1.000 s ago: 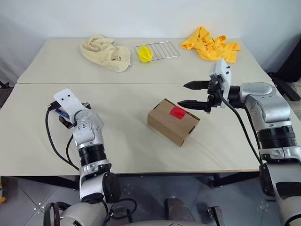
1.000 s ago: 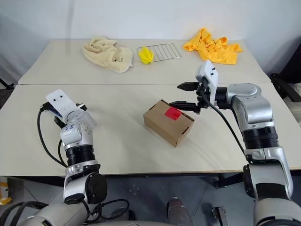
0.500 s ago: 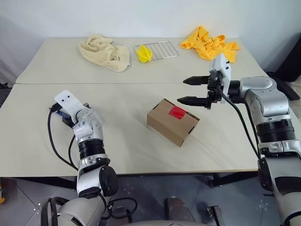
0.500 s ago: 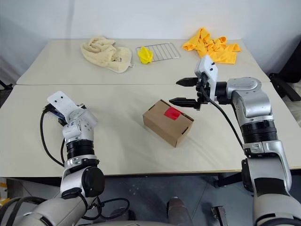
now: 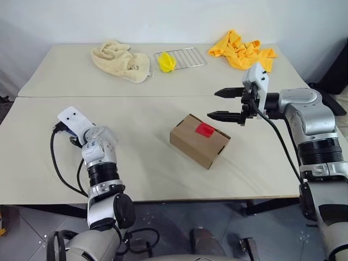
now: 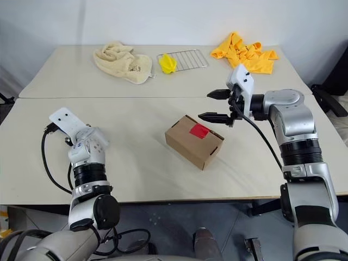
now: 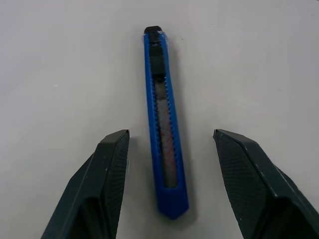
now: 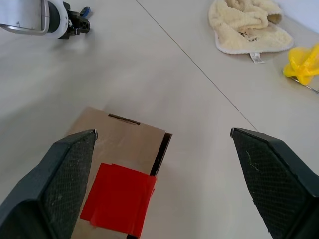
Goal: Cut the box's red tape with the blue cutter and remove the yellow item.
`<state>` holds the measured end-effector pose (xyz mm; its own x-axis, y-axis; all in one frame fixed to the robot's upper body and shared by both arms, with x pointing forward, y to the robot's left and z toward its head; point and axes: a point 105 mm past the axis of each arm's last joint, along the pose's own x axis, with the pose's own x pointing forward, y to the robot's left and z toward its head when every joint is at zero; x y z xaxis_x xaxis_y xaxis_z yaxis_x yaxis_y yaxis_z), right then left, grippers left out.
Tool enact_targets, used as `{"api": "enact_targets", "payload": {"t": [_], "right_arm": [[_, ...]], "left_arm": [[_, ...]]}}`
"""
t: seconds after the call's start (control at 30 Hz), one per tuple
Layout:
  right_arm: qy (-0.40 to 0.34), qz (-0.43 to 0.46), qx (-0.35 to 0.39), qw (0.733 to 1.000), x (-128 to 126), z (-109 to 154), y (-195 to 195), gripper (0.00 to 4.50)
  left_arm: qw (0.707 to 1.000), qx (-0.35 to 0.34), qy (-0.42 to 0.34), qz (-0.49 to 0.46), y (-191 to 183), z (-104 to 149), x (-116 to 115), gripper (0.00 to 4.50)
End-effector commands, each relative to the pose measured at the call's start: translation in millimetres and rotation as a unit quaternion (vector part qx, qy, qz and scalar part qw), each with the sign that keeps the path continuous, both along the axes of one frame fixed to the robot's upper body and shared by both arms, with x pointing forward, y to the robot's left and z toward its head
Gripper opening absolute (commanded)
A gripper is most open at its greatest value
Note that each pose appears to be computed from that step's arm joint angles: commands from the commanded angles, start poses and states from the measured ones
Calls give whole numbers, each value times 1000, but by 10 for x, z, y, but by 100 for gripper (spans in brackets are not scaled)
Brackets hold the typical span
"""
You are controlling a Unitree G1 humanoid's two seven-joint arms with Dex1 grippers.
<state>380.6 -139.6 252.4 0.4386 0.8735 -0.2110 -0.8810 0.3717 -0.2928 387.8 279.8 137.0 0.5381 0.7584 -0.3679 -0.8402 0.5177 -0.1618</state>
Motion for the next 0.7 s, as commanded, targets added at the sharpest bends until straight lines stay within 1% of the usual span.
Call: {"api": "enact_targets", "payload": {"t": [0.03,0.13,0.23,0.33,0.6,0.7], "right_arm": [[-27,-9,10,1000,-4,150,-70,450],[-28,-11,10,1000,3,153,-77,450],[-29,-14,10,999,12,158,-87,450],[-30,-17,10,999,20,158,-92,450],[-33,-26,11,999,28,161,-115,450],[-34,-30,11,999,31,159,-129,450]], "left_arm": [[1000,-11,20,13,34,-119,-76,282],[999,-16,26,19,48,-151,-105,282],[999,-24,31,17,50,-189,-112,232],[999,-27,33,11,40,-207,-100,146],[999,-25,38,15,72,-224,-129,146],[999,-20,40,18,96,-219,-155,90]]}}
